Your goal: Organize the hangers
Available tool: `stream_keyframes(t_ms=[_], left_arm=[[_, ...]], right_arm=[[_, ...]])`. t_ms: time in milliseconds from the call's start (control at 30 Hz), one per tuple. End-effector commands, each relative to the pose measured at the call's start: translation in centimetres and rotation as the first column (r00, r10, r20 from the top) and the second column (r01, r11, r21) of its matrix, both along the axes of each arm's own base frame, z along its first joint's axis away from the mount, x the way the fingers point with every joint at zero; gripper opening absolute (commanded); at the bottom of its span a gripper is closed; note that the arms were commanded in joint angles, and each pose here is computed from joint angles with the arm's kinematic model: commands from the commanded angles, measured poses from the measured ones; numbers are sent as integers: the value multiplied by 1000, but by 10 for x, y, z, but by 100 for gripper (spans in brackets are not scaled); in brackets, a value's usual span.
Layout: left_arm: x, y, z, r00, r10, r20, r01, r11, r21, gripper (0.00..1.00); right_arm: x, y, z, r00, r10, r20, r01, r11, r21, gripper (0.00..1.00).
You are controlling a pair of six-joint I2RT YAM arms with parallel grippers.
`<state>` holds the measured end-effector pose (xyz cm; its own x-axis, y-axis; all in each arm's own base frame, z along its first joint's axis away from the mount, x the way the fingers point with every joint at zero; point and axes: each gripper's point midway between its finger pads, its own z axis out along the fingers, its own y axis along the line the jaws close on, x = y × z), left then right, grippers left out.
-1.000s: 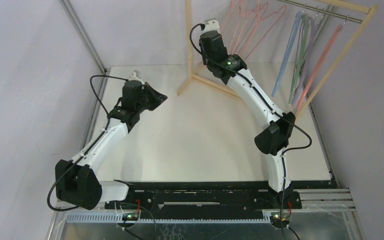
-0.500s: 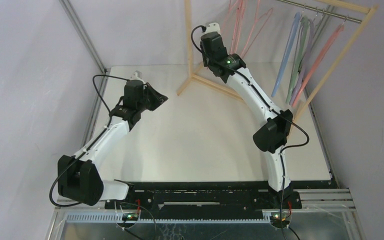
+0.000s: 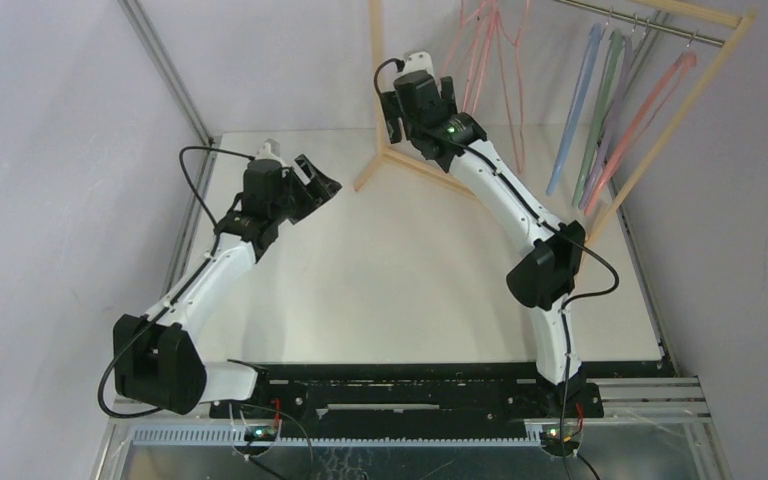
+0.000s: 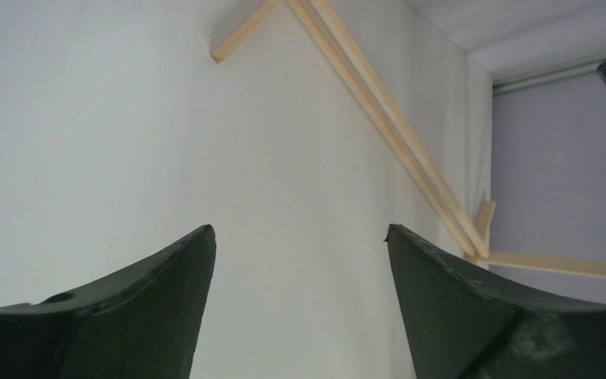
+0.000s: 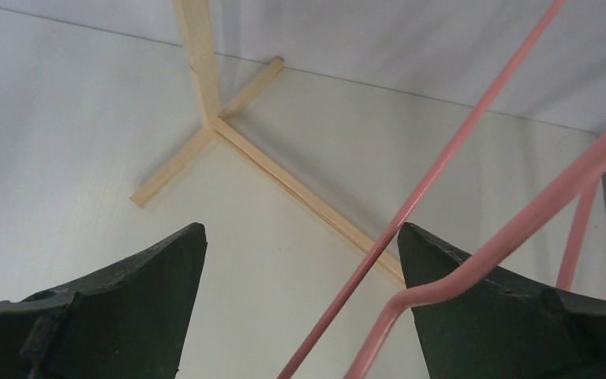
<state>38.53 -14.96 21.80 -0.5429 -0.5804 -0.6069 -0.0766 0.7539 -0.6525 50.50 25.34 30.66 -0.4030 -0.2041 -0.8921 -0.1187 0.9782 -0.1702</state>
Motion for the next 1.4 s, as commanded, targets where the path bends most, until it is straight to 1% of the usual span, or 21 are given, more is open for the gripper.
stream_keyframes(t_ms=[0, 100, 133, 267, 367, 467, 567, 700, 767, 833, 867, 967, 1133, 1267, 1367], left_arm=[[0, 14, 15, 997, 18, 76, -23, 998, 64, 98], [-1, 24, 10, 997, 37, 71, -45, 992, 115, 100], [-2, 29, 9, 996, 32, 77, -44, 987, 152, 99], [-7, 48, 12, 992, 59, 109, -84, 967, 240, 100], [-10, 60, 12, 990, 75, 119, -104, 960, 259, 100], [-14, 67, 9, 990, 77, 120, -107, 956, 272, 100], [-18, 72, 1, 990, 81, 113, -111, 948, 298, 100], [-23, 77, -12, 992, 90, 88, -114, 942, 317, 100], [-25, 79, -17, 993, 93, 76, -113, 938, 329, 100], [-27, 81, -19, 993, 93, 75, -113, 932, 343, 100], [-26, 82, -19, 993, 93, 76, -114, 929, 352, 100], [-27, 90, -22, 991, 114, 63, -130, 910, 394, 100], [-26, 99, -29, 990, 136, 25, -133, 883, 450, 100], [-25, 99, -43, 990, 137, -5, -119, 877, 465, 100], [-24, 100, -55, 990, 139, -26, -111, 874, 473, 100]], right_arm=[[-29, -10, 57, 994, -25, 105, 22, 999, 30, 99], [-46, -11, 66, 993, -32, 117, 31, 999, 10, 100], [-52, -11, 68, 992, -31, 123, 30, 1000, 5, 100], [-82, -4, 86, 989, 34, 146, -37, 999, 21, 100], [-104, 2, 97, 984, 86, 156, -90, 996, 20, 100], [-125, 4, 99, 982, 112, 154, -112, 994, -11, 100], [-149, 7, 97, 977, 141, 162, -141, 990, -14, 100], [-189, 2, 99, 968, 177, 180, -195, 976, 92, 100], [-211, 5, 81, 960, 240, 145, -260, 955, 145, 100], [-228, 1, 62, 958, 270, 101, -285, 936, 204, 100], [-236, -3, 53, 959, 274, 77, -285, 929, 238, 100], [-253, -21, 15, 963, 269, 14, -264, 932, 250, 100], [-259, -65, -45, 991, 83, -102, -52, 961, 273, 100], [-262, -95, -105, 976, -35, -213, 81, 974, 211, 100], [-261, -114, -139, 969, -123, -215, 168, 964, 204, 100]])
